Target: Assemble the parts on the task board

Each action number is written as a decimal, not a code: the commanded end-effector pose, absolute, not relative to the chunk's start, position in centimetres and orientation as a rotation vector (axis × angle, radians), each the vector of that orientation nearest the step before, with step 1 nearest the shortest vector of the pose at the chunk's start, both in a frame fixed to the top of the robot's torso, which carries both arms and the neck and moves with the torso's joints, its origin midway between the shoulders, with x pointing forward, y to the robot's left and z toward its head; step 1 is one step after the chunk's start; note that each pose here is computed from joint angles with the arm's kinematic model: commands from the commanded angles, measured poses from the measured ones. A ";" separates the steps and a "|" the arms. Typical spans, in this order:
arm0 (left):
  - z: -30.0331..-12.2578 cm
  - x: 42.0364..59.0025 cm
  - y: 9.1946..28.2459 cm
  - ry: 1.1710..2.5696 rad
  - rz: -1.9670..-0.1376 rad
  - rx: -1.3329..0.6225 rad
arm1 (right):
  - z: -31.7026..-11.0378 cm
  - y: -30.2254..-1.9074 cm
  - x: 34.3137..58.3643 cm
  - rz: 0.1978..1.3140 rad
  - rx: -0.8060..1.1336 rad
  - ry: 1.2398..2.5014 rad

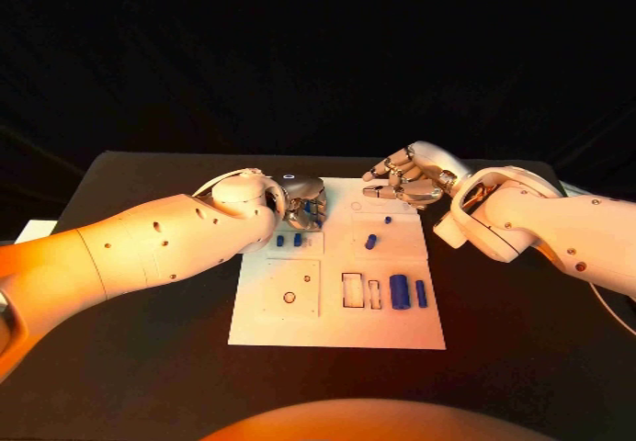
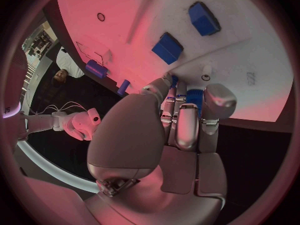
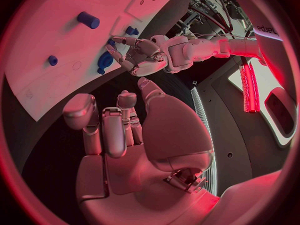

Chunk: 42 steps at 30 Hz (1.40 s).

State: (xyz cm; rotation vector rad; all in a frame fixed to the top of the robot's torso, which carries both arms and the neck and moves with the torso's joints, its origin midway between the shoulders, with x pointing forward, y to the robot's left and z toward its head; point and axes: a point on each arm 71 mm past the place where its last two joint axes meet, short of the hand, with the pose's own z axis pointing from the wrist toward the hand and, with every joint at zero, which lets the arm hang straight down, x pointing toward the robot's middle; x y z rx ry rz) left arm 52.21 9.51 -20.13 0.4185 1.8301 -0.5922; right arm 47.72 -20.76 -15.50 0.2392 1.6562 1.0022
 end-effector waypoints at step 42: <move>-17.6 51.6 14.0 1.810 -0.674 0.225 | -16.2 -20.4 47.7 1.012 0.231 1.681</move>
